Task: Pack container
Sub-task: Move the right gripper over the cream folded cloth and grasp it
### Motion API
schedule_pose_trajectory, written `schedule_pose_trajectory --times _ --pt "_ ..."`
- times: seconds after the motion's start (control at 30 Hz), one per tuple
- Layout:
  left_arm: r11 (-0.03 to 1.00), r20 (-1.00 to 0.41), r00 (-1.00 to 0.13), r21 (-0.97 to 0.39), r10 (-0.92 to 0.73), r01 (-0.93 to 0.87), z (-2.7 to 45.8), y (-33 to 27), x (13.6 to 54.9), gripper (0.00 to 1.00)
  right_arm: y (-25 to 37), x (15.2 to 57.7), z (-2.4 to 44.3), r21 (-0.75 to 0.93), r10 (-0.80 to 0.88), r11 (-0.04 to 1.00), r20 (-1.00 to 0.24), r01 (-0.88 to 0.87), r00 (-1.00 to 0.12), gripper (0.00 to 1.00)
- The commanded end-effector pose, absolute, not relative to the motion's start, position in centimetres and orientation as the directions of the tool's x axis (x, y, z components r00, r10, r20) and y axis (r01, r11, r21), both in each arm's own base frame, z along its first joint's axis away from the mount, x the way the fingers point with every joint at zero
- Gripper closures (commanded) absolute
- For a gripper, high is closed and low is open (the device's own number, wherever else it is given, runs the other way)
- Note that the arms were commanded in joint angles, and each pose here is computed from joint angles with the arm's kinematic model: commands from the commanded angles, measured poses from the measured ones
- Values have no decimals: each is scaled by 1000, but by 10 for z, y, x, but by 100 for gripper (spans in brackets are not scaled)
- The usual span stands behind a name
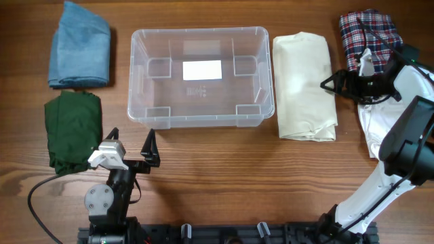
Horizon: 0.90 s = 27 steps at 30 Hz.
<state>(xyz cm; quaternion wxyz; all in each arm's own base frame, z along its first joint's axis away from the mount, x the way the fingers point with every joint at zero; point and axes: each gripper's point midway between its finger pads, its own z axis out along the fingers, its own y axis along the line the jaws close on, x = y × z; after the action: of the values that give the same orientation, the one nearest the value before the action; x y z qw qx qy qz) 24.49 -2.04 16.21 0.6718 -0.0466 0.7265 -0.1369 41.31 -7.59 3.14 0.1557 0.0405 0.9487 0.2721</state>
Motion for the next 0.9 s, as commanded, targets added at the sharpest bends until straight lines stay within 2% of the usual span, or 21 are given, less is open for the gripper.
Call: schedule_pose_trajectory --times 0.0,0.27,0.5,0.87 --pt "959 -962 -93 -266 -257 101 160 -17 245 0 -68 410 11 567 145 823 -268 -35 -952 0" --pt "959 -962 -93 -266 -257 101 160 -17 245 0 -57 401 -16 590 153 805 -304 -59 -940 0" --pt "959 -962 -93 -266 -257 101 160 -17 245 0 -31 396 -26 670 190 736 -351 -104 -917 0" --pt "959 -962 -93 -266 -257 101 160 -17 245 0 25 409 -21 679 102 705 -382 -205 -918 1"
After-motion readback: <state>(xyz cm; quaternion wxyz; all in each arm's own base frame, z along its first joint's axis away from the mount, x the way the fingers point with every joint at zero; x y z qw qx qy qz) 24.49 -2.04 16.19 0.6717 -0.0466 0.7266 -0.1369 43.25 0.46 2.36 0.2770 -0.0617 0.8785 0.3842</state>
